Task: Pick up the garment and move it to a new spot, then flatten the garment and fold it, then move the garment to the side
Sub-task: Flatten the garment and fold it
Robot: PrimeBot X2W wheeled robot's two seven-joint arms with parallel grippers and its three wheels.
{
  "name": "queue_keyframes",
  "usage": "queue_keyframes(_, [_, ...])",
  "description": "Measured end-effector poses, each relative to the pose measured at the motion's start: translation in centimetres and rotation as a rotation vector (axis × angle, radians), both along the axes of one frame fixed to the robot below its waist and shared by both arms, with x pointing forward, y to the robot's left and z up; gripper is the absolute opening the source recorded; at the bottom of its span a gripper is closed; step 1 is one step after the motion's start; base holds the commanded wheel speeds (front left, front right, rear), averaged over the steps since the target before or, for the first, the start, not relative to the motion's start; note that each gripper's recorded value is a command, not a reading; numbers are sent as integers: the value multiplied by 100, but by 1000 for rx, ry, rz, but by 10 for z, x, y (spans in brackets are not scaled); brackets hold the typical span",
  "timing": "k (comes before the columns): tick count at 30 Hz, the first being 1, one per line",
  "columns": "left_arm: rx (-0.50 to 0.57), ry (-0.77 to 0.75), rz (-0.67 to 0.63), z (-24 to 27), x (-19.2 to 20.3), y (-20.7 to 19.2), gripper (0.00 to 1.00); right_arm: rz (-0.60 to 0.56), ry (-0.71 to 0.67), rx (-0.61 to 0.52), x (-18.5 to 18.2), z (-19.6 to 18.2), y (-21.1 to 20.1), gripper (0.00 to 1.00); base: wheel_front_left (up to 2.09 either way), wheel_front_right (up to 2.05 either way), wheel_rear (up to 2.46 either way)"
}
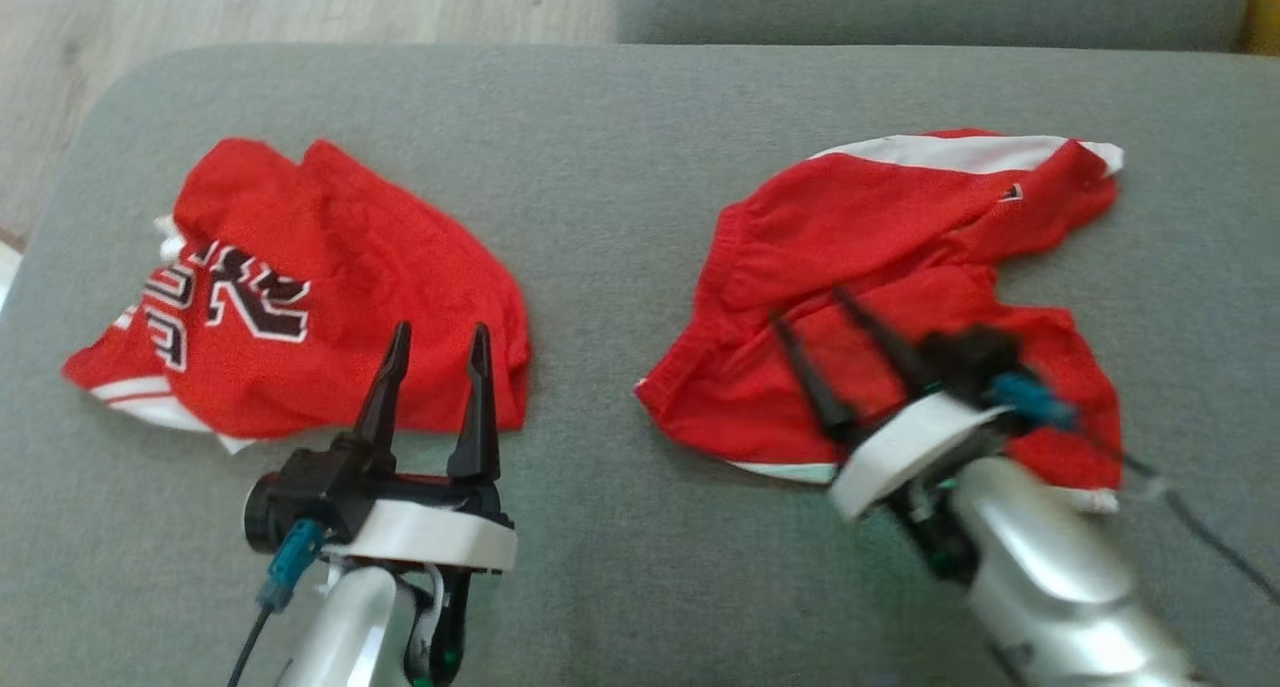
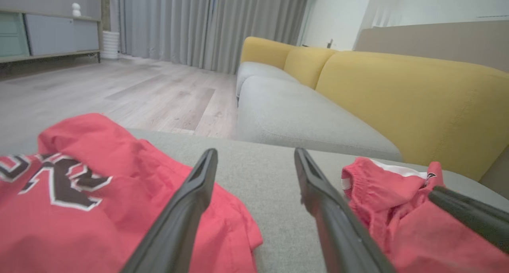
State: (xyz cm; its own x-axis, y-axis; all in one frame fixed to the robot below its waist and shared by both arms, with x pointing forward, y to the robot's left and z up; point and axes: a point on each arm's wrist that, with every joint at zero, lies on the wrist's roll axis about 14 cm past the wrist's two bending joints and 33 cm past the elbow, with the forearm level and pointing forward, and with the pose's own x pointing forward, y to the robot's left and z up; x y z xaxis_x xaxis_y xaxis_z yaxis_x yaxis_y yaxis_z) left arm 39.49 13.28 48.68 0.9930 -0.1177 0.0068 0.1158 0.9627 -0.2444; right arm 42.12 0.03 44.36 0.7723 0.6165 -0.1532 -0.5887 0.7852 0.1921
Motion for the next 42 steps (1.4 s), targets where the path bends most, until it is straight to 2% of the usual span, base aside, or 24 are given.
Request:
queue_keyframes(4, [4,-15,-28,4,2,-10,100,-151,-74,-22,12,15,-58,100,0,0,0])
queue_keyframes(10, [0,-23,-56,6,2,-20,100,-413,-110,-48,-5,18,-146,100,0,0,0])
queue_keyframes(14, [0,-34,-77,9,2,-26,100,-528,-151,-56,-18,27,-173,100,0,0,0])
queue_keyframes(27, [3,-42,-113,11,1,-36,100,-581,-114,-63,-47,14,-177,100,0,0,0])
queue_keyframes(35, [2,-29,-110,7,0,-35,100,-584,74,-160,-68,-47,-184,100,0,0,0])
queue_keyframes(42, [3,-7,-107,-1,1,-34,100,-561,144,-183,-63,-68,-178,100,0,0,0])
